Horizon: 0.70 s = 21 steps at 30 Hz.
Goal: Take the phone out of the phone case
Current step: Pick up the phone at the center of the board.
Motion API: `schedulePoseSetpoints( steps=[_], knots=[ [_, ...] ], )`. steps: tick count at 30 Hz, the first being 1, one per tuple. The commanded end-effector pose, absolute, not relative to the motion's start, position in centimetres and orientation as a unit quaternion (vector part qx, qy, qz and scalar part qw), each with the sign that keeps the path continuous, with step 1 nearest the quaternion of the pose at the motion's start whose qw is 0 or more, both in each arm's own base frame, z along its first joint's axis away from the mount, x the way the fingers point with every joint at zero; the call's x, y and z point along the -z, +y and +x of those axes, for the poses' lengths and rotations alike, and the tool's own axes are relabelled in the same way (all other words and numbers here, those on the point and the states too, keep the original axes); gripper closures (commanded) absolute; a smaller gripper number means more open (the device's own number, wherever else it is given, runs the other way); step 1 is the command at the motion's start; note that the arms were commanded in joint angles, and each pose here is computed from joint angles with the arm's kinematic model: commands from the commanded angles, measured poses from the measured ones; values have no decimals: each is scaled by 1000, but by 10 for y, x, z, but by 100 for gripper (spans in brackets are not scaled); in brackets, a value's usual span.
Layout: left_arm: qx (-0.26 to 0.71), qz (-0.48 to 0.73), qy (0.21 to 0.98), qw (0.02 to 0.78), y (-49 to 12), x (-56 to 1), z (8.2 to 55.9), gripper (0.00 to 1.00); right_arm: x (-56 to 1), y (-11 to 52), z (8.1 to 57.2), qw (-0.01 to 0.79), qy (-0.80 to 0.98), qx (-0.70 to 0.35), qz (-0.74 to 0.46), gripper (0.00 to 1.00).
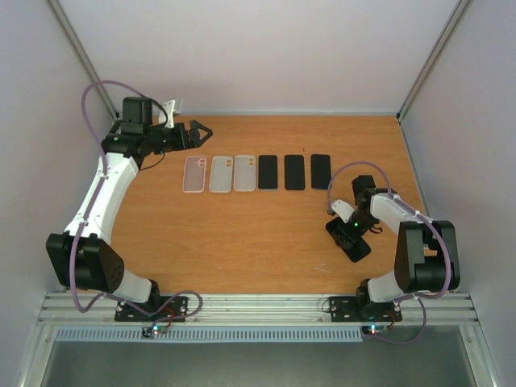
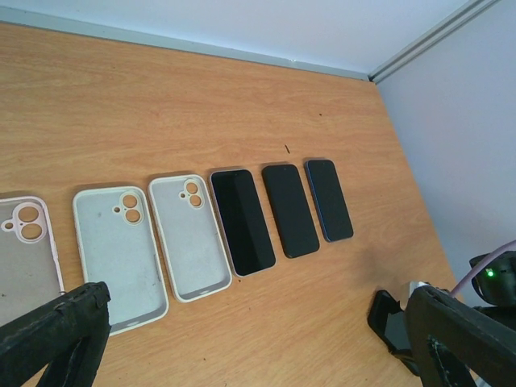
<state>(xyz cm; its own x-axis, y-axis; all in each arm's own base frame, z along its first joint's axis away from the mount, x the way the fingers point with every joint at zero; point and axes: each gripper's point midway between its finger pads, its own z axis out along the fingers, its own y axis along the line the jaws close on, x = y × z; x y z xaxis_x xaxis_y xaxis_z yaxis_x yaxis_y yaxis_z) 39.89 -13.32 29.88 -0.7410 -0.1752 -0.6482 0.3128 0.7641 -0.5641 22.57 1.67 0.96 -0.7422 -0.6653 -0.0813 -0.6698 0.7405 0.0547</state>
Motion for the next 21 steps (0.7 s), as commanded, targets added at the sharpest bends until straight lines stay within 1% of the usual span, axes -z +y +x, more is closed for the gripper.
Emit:
schedulePoseSetpoints(
  steps=[1,6,7,9,12,15,20,21],
  knots=[
    [336,50,858,385,-131,-313,403,1,20,-17,178,-81,928,13,-363,9],
    [333,49,858,388,-131,-314,403,1,23,-26,171,-108,928,32,-356,9],
    [331,48,858,389,-130,-314,403,1,24,-29,170,-115,927,38,-355,10],
    [329,50,858,391,-130,-314,404,1,24,-28,170,-116,928,37,-353,16],
    [326,49,861,388,-129,-311,404,1,14,-20,180,-94,932,20,-349,26],
    [326,49,862,385,-129,-309,404,1,-1,-12,199,-63,934,5,-352,33],
    [324,54,864,382,-129,-304,400,1,-26,-2,227,-25,924,-5,-383,37],
    [325,56,865,379,-129,-301,399,1,-31,9,233,-12,917,-16,-399,37]
  ],
)
